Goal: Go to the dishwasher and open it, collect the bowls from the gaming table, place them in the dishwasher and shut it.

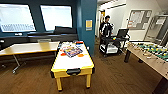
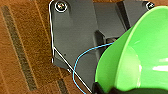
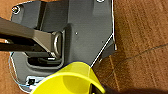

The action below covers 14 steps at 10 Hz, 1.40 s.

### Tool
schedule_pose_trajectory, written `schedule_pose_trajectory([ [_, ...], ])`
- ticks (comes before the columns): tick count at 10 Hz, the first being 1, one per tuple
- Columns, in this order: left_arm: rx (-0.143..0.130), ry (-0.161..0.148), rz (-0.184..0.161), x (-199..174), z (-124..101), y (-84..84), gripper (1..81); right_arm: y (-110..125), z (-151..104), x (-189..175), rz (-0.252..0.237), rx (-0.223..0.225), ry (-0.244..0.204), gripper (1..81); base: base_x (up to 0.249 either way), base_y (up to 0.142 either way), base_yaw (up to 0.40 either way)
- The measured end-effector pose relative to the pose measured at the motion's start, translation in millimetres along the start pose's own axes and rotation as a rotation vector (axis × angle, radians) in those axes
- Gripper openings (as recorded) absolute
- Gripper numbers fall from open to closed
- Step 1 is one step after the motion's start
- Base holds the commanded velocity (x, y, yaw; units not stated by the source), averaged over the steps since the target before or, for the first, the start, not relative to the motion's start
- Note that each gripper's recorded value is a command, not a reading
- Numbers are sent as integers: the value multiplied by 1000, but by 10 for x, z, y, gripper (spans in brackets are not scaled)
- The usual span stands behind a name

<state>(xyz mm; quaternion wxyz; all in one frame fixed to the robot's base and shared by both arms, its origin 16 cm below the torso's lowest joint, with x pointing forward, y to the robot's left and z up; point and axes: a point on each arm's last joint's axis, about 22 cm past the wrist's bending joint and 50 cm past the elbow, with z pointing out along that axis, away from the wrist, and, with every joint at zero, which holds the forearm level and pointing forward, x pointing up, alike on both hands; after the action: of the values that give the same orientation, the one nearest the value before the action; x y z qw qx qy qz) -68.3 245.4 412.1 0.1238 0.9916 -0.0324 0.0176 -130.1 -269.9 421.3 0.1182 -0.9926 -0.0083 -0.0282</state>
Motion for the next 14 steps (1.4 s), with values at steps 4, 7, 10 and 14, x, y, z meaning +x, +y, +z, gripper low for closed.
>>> schedule_pose_trajectory([
  [4,22,-13,-43,77,43,52,10,28,-6,8,-1,-3,0,10,0,0,-400],
  [7,28,-17,-45,66,41,34,10,28,-6,9,-1,-3,1,10,0,0,-400],
  [10,29,-18,-45,65,40,29,10,35,-7,13,-1,-4,1,10,0,0,-400],
  [14,31,-21,-44,60,46,45,10,37,-8,14,-1,-4,1,10,0,0,-400],
])
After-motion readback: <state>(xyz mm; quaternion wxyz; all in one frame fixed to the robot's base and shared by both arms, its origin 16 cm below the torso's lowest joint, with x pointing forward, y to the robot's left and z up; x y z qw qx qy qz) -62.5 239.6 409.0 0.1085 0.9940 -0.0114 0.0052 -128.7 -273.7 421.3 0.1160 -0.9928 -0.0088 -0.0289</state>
